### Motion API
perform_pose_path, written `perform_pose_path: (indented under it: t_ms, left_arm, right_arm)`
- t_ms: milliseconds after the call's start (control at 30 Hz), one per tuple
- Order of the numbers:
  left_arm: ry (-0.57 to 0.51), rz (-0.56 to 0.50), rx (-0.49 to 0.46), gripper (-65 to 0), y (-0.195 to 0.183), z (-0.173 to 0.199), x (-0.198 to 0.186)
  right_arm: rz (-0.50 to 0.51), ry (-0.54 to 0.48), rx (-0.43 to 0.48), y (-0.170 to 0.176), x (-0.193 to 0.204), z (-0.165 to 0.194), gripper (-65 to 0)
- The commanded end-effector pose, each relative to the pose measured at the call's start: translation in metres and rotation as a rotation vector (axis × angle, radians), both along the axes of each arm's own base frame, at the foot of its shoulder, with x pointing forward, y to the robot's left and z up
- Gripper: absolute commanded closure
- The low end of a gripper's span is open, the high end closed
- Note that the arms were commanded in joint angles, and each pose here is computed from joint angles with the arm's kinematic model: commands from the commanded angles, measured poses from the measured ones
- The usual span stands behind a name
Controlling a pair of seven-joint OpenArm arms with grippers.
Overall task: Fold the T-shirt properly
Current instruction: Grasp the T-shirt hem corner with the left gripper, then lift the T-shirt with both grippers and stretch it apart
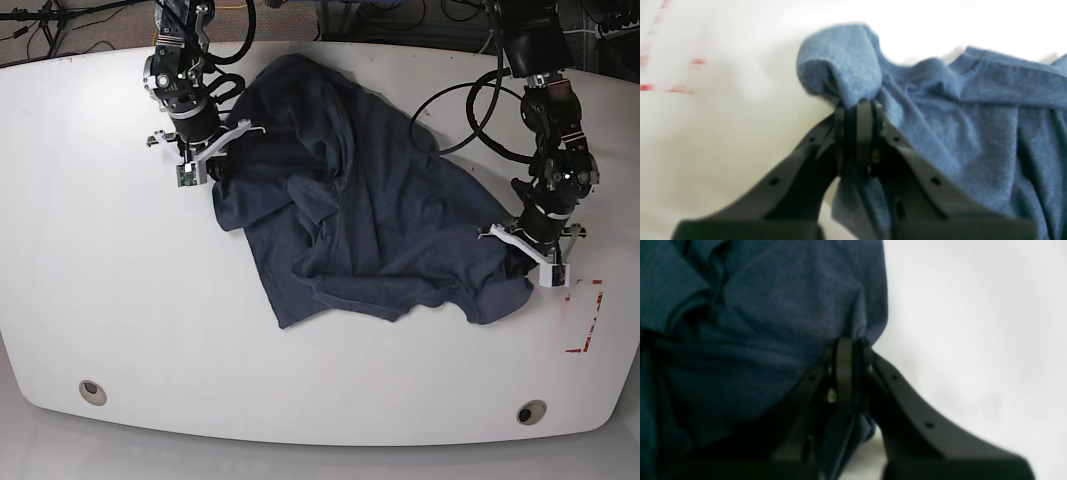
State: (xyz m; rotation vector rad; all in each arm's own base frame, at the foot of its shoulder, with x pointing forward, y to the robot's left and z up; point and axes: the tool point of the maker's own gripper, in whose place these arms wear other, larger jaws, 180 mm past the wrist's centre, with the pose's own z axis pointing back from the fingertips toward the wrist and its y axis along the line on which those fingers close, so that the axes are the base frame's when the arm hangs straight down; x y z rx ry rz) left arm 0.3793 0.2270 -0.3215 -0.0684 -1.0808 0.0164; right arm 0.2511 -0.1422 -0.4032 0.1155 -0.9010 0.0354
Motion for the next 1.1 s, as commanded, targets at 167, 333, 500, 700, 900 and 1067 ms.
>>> perform_pose_path:
  t_ms: [167,333,500,700,900,1067]
  left_arm:
    - [-0.141,-0.016,0.051,0.0,0.001,0.055,0.009]
    - [-0.177,-0.002,0.075,0.0,0.006,0.075,0.006]
    - [-0.198,0.052,0.086,0.0,0.023,0.097,0.004]
    - [-0.223,0.085,0.105,0.0,0.033,0.119,0.001]
    - [-0.26,0.086,0.123,0.0,0.032,0.143,0.002]
    - [-0.309,0.081,0.137,0.0,0.026,0.168,0.004]
  right_arm:
    - [-0.031,-0.124,-0.026,-0.017,0.035,0.033,-2.9]
    - [-0.014,-0.181,-0.063,-0.028,0.055,0.052,-2.9]
    - [-0.008,-0.242,-0.097,-0.039,0.077,0.073,-2.9]
    - [0.002,-0.318,-0.15,-0.054,0.103,0.102,-2.9]
    - [0.006,-0.398,-0.191,-0.065,0.126,0.135,-3.0]
    - [0.008,-0.471,-0.224,-0.072,0.144,0.166,-3.0]
